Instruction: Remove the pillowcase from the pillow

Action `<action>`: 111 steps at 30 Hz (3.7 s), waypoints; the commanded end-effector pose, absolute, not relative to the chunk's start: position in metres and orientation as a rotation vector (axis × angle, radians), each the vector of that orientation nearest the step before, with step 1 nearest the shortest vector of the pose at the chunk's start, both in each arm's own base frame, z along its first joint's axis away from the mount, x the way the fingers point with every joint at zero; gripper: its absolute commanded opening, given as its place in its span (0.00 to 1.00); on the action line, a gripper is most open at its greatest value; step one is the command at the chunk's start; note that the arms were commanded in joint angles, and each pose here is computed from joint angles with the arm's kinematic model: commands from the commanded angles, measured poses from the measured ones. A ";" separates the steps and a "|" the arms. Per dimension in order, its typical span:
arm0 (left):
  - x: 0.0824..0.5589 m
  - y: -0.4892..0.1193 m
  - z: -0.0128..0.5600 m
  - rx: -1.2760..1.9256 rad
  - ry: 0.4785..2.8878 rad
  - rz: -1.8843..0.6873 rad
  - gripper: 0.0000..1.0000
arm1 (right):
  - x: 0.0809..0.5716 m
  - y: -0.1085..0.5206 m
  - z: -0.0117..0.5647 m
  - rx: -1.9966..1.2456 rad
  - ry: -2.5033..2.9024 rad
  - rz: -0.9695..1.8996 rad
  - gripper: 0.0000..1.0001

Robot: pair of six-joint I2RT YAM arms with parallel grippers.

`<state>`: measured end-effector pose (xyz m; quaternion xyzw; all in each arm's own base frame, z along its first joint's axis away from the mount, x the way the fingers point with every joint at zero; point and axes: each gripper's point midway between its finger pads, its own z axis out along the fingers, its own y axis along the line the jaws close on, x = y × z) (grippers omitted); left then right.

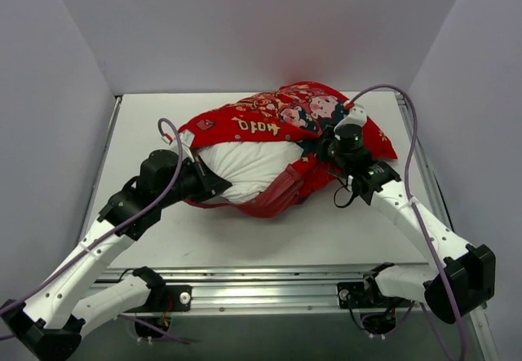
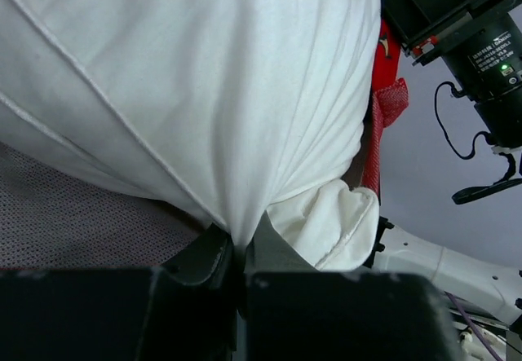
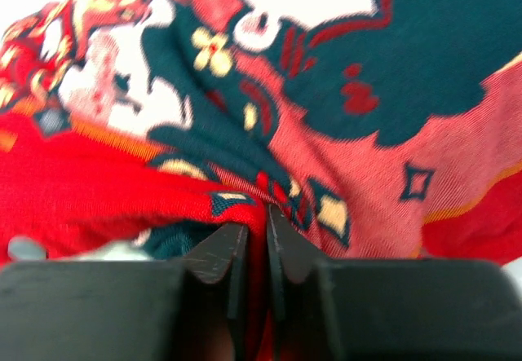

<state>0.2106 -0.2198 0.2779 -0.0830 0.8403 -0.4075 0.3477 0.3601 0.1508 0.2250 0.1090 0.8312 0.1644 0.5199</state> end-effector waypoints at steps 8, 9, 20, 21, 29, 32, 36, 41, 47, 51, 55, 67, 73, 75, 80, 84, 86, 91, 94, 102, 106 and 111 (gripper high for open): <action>0.264 -0.258 0.371 -0.151 1.904 -1.133 0.02 | 0.300 0.194 0.270 0.075 2.076 0.648 0.69; 0.269 -0.257 0.380 -0.166 1.880 -1.120 0.02 | 0.294 0.192 0.268 0.076 2.110 0.637 0.74; 0.313 -0.281 0.384 -0.199 1.886 -1.028 0.02 | 0.251 0.214 0.290 -0.036 2.101 0.867 0.83; 0.314 -0.285 0.382 -0.196 1.892 -1.029 0.02 | 0.246 0.218 0.289 -0.054 2.105 0.896 0.83; 0.310 -0.296 0.389 -0.198 1.901 -1.068 0.02 | 0.252 0.218 0.250 -0.031 2.140 0.836 0.71; 0.301 -0.294 0.394 -0.178 1.914 -1.083 0.02 | 0.269 0.194 0.225 0.044 2.172 0.657 0.39; 0.280 -0.287 0.394 -0.123 1.974 -1.100 0.02 | 0.300 0.133 0.200 0.249 2.188 0.430 0.00; 0.247 -0.274 0.383 -0.012 2.084 -1.165 0.02 | 0.319 0.024 0.181 0.638 2.178 0.088 0.00; 0.225 -0.250 0.360 0.070 2.169 -1.184 0.02 | 0.342 0.033 0.202 0.568 2.164 0.166 0.06; 0.226 -0.251 0.335 0.137 2.231 -1.138 0.02 | 0.340 0.125 0.267 0.191 2.067 0.393 0.38; 0.228 -0.254 0.317 0.191 2.251 -1.108 0.02 | 0.326 0.188 0.326 -0.085 1.972 0.555 0.57; 0.218 -0.255 0.283 0.262 2.242 -1.041 0.02 | 0.350 0.325 0.359 -0.580 1.912 0.645 0.71; 0.212 -0.249 0.273 0.212 2.237 -1.024 0.02 | 0.378 0.365 0.302 -0.697 2.007 0.592 0.72; 0.210 -0.248 0.268 0.195 2.239 -1.033 0.02 | 0.388 0.368 0.277 -0.708 2.046 0.545 0.72; 0.206 -0.245 0.253 0.165 2.279 -1.019 0.02 | 0.419 0.351 0.222 -0.681 2.140 0.288 0.46; 0.197 -0.242 0.247 0.158 2.308 -1.019 0.02 | 0.450 0.314 0.212 -0.492 2.150 0.059 0.01; 0.188 -0.242 0.245 0.159 2.327 -1.040 0.02 | 0.473 0.281 0.212 -0.336 2.161 -0.023 0.00; 0.155 -0.247 0.240 0.223 2.378 -1.126 0.02 | 0.515 0.200 0.231 0.117 2.112 -0.161 0.00; 0.128 -0.248 0.237 0.284 2.400 -1.169 0.02 | 0.534 0.142 0.230 0.331 2.090 -0.264 0.00; 0.092 -0.217 0.233 0.253 2.400 -1.149 0.02 | 0.539 0.039 0.205 0.614 2.098 -0.433 0.00; 0.097 -0.206 0.230 0.178 2.374 -1.106 0.02 | 0.542 0.082 0.203 0.437 2.156 -0.213 0.00; 0.124 -0.220 0.235 0.129 2.329 -1.067 0.04 | 0.508 0.178 0.215 0.120 2.163 0.125 0.00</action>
